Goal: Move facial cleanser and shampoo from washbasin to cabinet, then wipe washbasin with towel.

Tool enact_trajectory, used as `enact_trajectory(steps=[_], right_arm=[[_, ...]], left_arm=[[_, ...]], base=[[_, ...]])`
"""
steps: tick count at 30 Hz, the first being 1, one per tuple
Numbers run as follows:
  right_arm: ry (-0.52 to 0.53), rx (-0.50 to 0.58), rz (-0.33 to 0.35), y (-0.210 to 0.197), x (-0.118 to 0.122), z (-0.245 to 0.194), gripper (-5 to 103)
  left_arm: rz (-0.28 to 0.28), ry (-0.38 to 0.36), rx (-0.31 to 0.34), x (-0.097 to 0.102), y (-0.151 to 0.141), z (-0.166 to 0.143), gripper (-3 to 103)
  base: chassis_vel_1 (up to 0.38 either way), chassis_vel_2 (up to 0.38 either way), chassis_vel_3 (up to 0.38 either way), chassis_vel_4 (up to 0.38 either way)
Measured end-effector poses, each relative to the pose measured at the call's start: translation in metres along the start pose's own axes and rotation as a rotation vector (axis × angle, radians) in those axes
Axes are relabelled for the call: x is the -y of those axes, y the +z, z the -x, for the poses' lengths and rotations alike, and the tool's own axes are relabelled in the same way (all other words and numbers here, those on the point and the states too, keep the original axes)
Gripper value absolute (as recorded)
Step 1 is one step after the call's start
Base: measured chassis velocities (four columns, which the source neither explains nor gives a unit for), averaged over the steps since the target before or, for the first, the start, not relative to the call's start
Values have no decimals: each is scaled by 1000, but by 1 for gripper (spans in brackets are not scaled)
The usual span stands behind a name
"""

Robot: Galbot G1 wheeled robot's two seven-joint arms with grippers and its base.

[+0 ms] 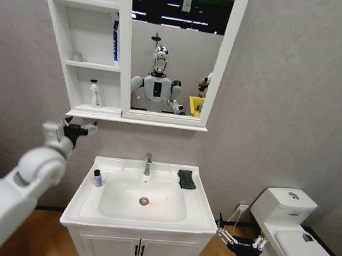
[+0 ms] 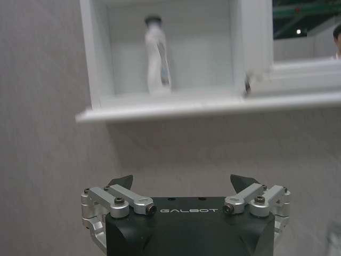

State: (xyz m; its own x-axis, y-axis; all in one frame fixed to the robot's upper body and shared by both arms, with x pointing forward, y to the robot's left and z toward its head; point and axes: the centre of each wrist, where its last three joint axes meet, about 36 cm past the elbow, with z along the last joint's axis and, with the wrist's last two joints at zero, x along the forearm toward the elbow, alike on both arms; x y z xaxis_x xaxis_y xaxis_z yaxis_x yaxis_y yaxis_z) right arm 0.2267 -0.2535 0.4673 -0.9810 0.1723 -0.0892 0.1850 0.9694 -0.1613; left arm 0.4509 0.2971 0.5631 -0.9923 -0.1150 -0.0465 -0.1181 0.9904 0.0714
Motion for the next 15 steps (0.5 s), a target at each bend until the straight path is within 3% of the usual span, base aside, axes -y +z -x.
enact_trajectory(steps=[1, 2, 3, 4, 5, 7, 11, 15], right_arm=[[0, 0, 0, 0, 0, 0, 100], [1, 0, -3, 1, 1, -1, 100], [1, -3, -6, 3, 2, -2, 100], [-2, -5, -3, 4, 0, -3, 100], [-2, -5, -3, 4, 0, -3, 100], [-5, -5, -1, 4, -2, -3, 100], [0, -7, -5, 5, -1, -4, 100], [13, -9, -11, 6, 2, -4, 100]], left_arm=[[0, 0, 0, 0, 0, 0, 100], [4, 7, -23, 7, 27, -9, 100], [37, 6, -88, 24, 101, -26, 100], [64, -4, -123, 29, 131, -24, 100], [64, -4, -123, 29, 131, -24, 100], [88, -29, -185, 36, 168, -15, 100], [98, -62, -243, 44, 198, 2, 100], [92, -70, -267, 50, 209, 17, 100]], base=[[0, 0, 0, 0], [0, 0, 0, 0], [0, 0, 0, 0], [0, 0, 0, 0], [0, 0, 0, 0], [0, 0, 0, 0], [0, 0, 0, 0], [0, 0, 0, 0]])
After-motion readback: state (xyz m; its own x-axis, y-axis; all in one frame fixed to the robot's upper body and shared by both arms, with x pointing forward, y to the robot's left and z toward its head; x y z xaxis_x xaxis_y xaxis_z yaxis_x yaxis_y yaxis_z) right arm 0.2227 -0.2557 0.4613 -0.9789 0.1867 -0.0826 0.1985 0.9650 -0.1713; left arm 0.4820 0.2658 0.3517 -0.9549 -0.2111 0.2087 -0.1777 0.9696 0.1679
